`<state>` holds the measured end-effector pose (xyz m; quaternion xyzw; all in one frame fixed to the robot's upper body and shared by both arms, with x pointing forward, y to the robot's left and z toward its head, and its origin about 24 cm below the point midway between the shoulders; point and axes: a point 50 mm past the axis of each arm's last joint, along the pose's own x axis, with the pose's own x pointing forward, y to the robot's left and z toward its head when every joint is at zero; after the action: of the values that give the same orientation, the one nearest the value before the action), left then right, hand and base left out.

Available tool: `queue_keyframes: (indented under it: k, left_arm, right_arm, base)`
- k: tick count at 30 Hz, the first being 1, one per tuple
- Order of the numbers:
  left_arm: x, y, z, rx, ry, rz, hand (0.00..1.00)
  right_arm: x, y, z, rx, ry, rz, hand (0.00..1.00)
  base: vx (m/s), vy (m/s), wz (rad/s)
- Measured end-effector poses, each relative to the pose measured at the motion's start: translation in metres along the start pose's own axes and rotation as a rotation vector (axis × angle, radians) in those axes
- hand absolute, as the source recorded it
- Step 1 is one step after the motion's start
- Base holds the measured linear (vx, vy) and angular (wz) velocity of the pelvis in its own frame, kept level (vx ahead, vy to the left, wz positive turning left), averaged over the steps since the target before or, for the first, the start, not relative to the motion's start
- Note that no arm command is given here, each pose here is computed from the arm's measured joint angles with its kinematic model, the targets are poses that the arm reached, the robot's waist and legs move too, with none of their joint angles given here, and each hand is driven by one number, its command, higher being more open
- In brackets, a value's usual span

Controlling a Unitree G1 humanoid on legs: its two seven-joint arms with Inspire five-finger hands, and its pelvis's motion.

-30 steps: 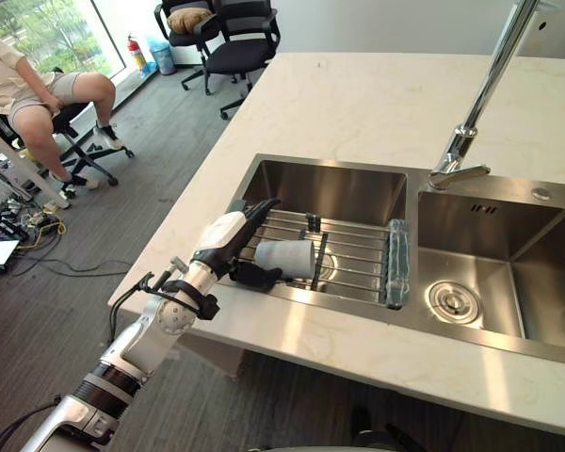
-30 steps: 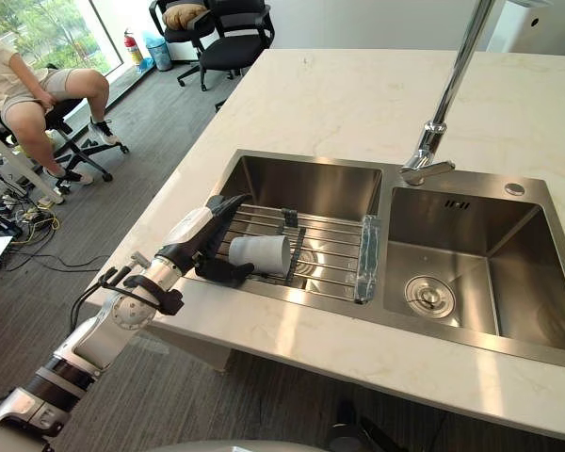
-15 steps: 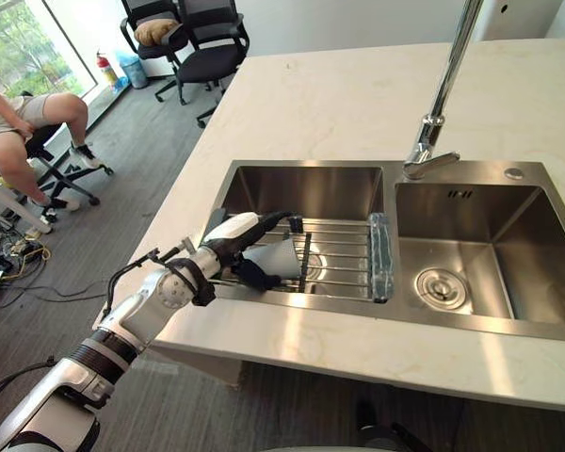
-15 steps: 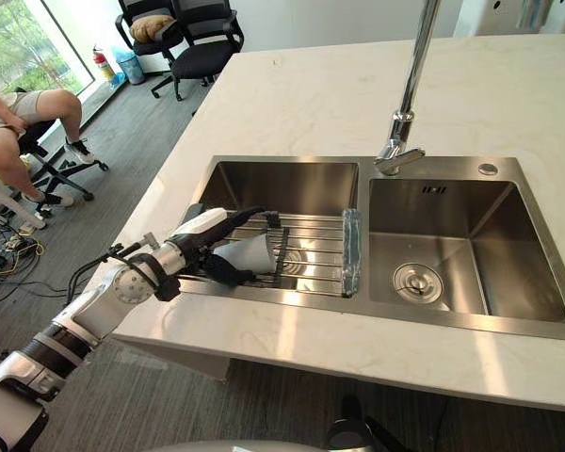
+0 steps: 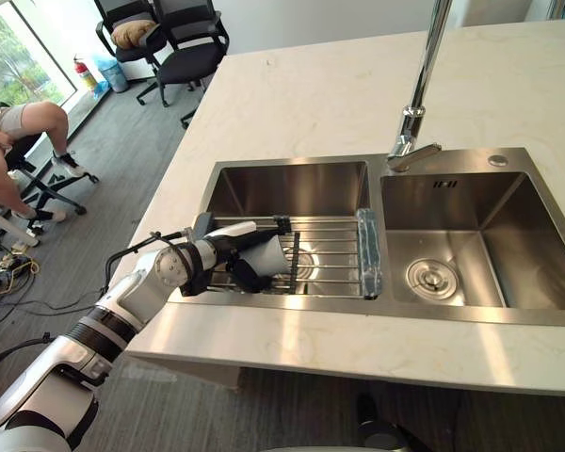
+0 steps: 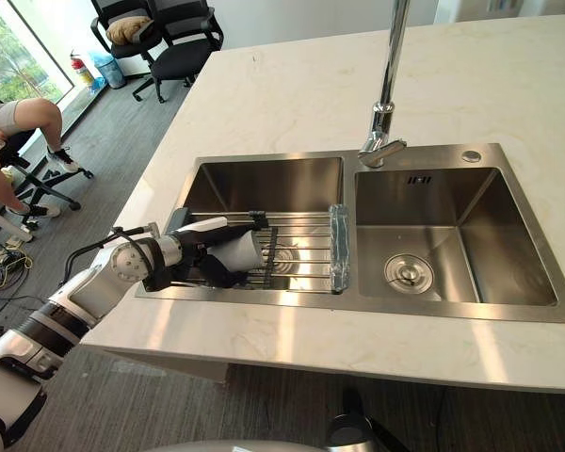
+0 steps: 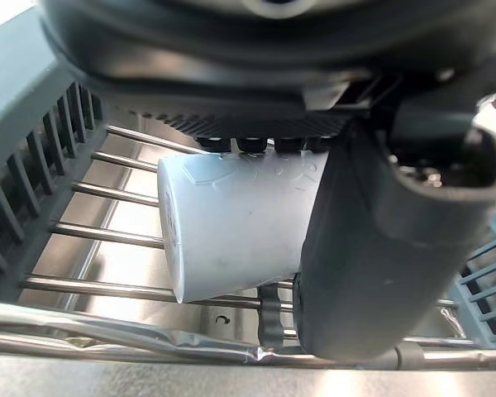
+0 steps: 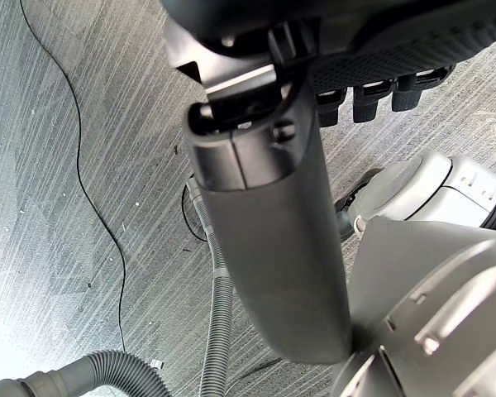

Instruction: Walk over to the sink, pick up the cup, carry it to the dishwasher, place the cup inside the dishwasher, then close the dishwasher door

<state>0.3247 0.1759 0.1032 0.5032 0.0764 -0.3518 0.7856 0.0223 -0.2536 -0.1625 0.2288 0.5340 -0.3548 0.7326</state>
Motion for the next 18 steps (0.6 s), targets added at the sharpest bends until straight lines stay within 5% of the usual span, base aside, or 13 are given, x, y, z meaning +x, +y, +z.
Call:
queue_keyframes:
  k: [7,8,18]
  left_arm:
    - [0.0,0.0081,-0.0029,-0.001,0.028,-0.015,1.0]
    - [-0.0001,0.009,-0.0038,0.007,0.037,-0.018,0.0]
    - [0.0056,0.0038,-0.0092,0.049,0.018,0.119,0.0]
  right_arm:
    - [0.0,0.0008,0.0023,-0.003,-0.009,0.003,1.0]
    - [0.0,0.0007,0.0026,-0.003,-0.01,0.003,1.0]
    - [0.0,0.0027,0.002,-0.002,-0.007,0.015,1.0]
  base:
    - [-0.02,-0.011,0.0]
    - [0.0,0.0,0.0]
    - [-0.01,-0.005,0.02]
